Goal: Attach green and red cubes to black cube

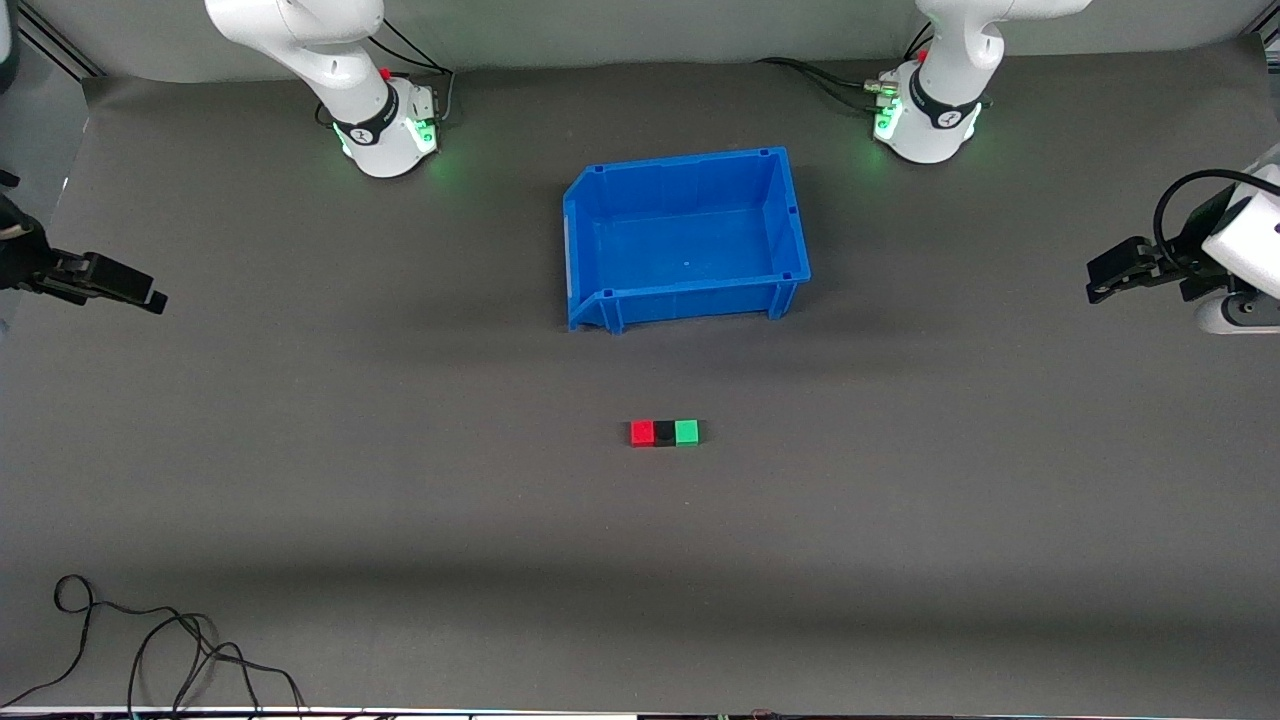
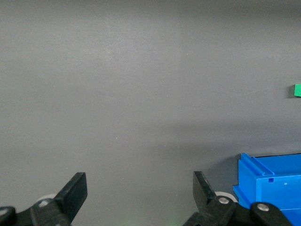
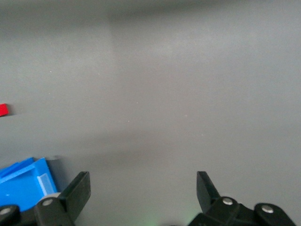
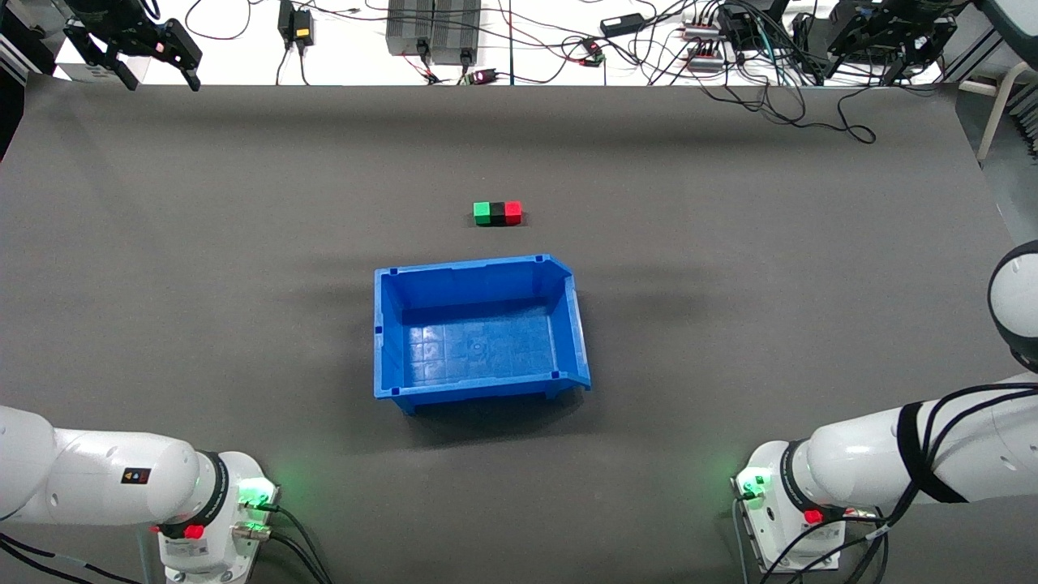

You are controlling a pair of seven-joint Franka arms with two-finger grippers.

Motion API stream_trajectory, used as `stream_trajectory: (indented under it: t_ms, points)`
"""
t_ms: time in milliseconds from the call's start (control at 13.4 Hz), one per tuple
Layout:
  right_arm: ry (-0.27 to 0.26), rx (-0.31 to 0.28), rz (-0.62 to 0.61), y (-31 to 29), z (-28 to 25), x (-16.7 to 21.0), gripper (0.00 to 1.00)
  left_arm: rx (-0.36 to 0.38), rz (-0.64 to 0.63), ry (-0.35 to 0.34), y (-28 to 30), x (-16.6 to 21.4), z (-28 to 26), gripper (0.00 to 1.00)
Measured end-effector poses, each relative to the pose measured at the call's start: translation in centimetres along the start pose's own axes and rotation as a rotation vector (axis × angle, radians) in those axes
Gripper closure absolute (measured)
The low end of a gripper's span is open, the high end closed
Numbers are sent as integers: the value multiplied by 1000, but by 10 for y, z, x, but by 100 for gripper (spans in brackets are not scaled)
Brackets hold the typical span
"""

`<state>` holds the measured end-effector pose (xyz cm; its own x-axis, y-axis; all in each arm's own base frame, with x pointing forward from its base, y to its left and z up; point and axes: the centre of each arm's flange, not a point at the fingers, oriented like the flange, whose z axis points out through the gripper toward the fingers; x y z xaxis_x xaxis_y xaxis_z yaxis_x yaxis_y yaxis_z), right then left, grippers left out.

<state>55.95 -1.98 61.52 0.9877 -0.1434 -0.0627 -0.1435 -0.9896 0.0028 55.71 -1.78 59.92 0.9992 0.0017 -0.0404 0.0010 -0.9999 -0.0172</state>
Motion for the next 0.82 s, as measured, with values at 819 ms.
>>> stream_trajectory:
  t_ms: [819]
  points:
    - [24,-30,-5,-10,7,-2,0,0,0,0,0,0,0,0]
